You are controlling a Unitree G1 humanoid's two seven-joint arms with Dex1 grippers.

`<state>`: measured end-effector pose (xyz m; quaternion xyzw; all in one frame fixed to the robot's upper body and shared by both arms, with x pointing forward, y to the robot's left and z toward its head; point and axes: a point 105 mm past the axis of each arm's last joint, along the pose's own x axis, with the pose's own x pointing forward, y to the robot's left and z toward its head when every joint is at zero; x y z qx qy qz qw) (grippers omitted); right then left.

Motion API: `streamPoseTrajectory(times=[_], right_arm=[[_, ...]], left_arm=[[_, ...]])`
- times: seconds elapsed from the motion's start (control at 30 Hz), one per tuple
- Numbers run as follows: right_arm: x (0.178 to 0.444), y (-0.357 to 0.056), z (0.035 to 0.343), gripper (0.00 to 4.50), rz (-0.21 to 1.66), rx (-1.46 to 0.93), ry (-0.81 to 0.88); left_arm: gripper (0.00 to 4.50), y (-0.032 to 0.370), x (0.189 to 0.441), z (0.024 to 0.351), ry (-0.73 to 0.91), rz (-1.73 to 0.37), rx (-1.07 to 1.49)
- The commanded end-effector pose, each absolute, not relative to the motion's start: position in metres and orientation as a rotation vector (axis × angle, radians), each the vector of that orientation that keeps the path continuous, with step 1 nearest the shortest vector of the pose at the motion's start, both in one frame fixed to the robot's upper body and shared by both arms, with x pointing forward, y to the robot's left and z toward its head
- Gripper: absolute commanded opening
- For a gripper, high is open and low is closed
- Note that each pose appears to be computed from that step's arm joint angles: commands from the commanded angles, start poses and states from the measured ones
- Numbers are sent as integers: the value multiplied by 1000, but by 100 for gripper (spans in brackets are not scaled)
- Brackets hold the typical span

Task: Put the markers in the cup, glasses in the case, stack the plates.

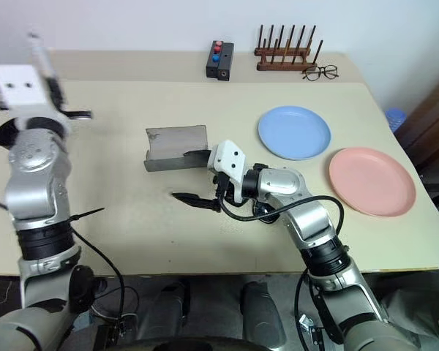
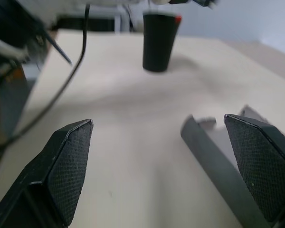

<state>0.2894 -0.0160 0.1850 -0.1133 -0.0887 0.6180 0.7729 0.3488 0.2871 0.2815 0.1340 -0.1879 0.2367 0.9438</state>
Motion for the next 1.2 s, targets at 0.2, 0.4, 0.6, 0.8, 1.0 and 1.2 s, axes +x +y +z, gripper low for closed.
streamPoseTrajectory(times=[0.2, 0.4, 0.6, 0.8, 1.0, 1.2], right_arm=[[282, -10, 229, 450, 1367, -86, -329], [280, -8, 226, 450, 1380, -84, -315], [278, -7, 222, 450, 1388, -93, -305], [278, -6, 222, 450, 1386, -100, -304], [277, -7, 220, 450, 1384, -98, -300], [277, -7, 220, 450, 1382, -96, -297]], left_arm=[[7, 335, 315, 286, -504, 737, 334], [7, 352, 313, 260, -459, 766, 323], [7, 358, 320, 239, -412, 736, 286], [7, 364, 323, 229, -387, 739, 282], [7, 367, 326, 222, -371, 731, 279], [7, 366, 328, 222, -372, 728, 264]])
